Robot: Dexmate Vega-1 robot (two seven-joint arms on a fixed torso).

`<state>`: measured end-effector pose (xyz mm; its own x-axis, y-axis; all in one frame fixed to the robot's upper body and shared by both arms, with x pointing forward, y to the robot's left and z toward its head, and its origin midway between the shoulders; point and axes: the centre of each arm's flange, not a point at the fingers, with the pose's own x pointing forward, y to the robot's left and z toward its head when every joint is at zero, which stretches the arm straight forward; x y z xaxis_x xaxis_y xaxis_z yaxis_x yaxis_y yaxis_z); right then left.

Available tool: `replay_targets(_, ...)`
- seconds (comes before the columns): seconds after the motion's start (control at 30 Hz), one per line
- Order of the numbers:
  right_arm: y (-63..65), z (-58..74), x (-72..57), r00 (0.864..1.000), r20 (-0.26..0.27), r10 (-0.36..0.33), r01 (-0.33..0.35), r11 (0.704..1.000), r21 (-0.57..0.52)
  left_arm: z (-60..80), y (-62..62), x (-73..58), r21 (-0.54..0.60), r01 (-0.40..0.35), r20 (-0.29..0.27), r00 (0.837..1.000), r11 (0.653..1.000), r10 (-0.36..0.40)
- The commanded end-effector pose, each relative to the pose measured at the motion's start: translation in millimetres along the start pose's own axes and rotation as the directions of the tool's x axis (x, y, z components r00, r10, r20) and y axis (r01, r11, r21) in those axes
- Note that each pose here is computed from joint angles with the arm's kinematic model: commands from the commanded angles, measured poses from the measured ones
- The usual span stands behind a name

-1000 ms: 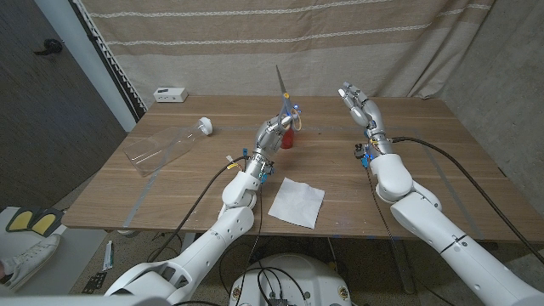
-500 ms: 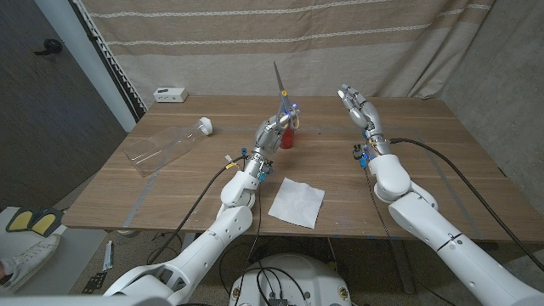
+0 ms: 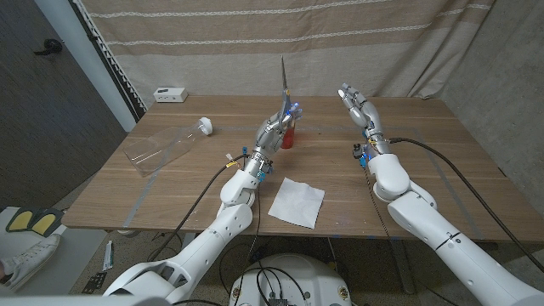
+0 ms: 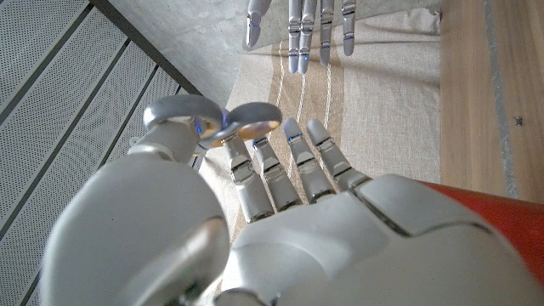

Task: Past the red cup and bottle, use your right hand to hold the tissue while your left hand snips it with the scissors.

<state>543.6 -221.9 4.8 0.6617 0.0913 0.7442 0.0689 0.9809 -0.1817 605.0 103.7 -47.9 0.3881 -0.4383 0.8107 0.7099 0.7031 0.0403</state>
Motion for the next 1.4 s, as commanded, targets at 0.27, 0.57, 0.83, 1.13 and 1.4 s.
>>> replay_targets(0.27, 3.0, 4.1, 5.6, 1.0, 0.011, -0.009, 0.009, 0.999, -0.037, 0.5, 2.1, 5.9, -0.024, 0.025, 0.021, 0.999, 0.999, -0.025)
replay_targets(0.57, 4.4, 8.2, 6.8, 1.0, 0.017, -0.017, 0.018, 0.998, -0.056, 0.8, 5.0, 5.8, -0.047, 0.016, 0.022, 1.0, 0.999, -0.015)
replay_targets(0.83, 7.3, 11.0, 9.6, 1.0, 0.026, -0.013, 0.015, 0.998, -0.058, 0.9, 7.8, 3.9, -0.071, -0.012, 0.01, 1.0, 0.997, 0.013)
replay_targets(1.13, 8.2, 13.6, 12.7, 0.999, 0.039, -0.013, 0.016, 0.998, -0.062, 0.1, 8.5, 4.1, -0.111, -0.028, -0.01, 1.0, 0.993, 0.027)
replay_targets(1.4, 7.8, 16.2, 14.3, 0.999, 0.046, -0.015, 0.018, 0.998, -0.067, -0.5, 8.1, 7.6, -0.128, 0.017, -0.019, 1.0, 0.992, -0.02)
